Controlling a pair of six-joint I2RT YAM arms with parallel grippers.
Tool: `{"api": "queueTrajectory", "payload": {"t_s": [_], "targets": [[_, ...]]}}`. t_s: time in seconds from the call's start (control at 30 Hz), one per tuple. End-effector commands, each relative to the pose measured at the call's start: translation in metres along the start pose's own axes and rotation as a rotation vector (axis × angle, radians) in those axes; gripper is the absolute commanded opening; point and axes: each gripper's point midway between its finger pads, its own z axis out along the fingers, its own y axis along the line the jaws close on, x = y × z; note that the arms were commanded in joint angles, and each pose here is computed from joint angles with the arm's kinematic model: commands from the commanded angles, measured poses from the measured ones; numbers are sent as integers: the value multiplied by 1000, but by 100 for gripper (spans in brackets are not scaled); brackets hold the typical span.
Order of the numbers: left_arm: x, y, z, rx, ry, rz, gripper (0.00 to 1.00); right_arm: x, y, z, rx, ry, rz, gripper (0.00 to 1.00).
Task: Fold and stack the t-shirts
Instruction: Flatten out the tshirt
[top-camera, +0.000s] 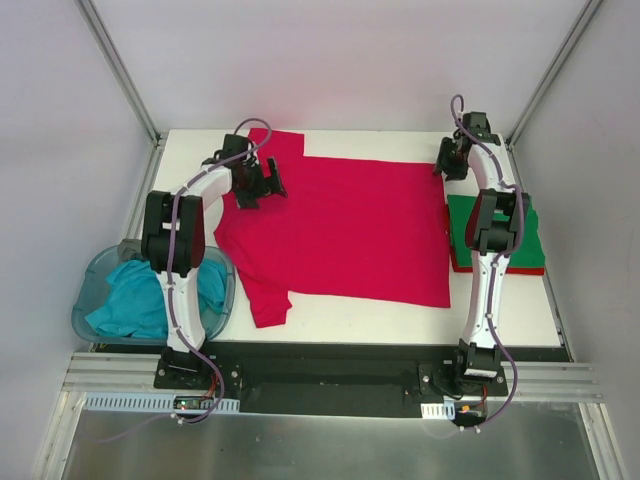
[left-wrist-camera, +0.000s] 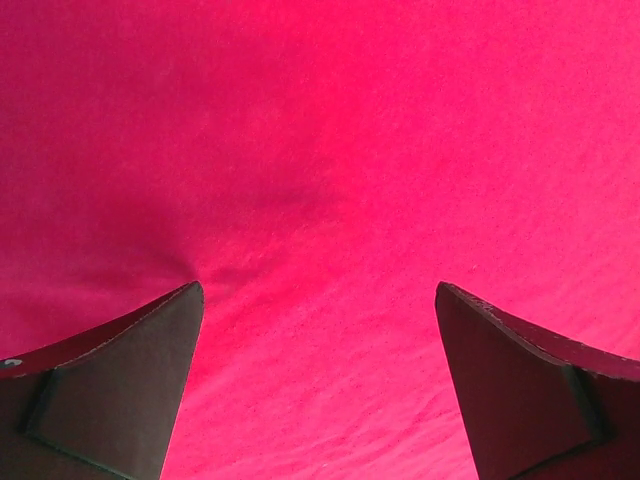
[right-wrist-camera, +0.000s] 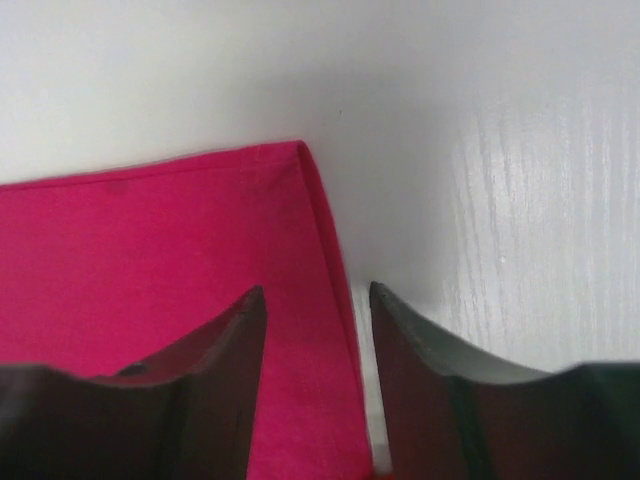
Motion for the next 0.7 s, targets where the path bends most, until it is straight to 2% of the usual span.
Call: {"api": "queueTrajectory", "payload": {"t_s": [0.0, 0.07, 0.13, 0.17, 0.2, 0.47, 0.67], "targets": [[5, 1, -20, 28, -30, 38, 99, 13, 0, 3, 23, 53, -25, 40], [7, 5, -22, 30, -37, 27, 99, 13, 0, 4, 32, 55, -36, 26], [6, 4, -22, 41, -41, 25, 99, 7, 3, 1, 40, 32, -64, 17], [5, 4, -21, 43, -43, 26, 99, 2, 3, -2, 59, 19, -82, 6], [6, 4, -20, 45, -40, 25, 99, -4, 3, -6, 91, -2, -105, 0], [1, 11, -18, 17, -54, 25, 99, -53, -26, -37, 362, -176, -212, 0], [-10, 5, -10, 43, -53, 29, 99, -45, -34, -14, 365, -149, -238, 0]]}}
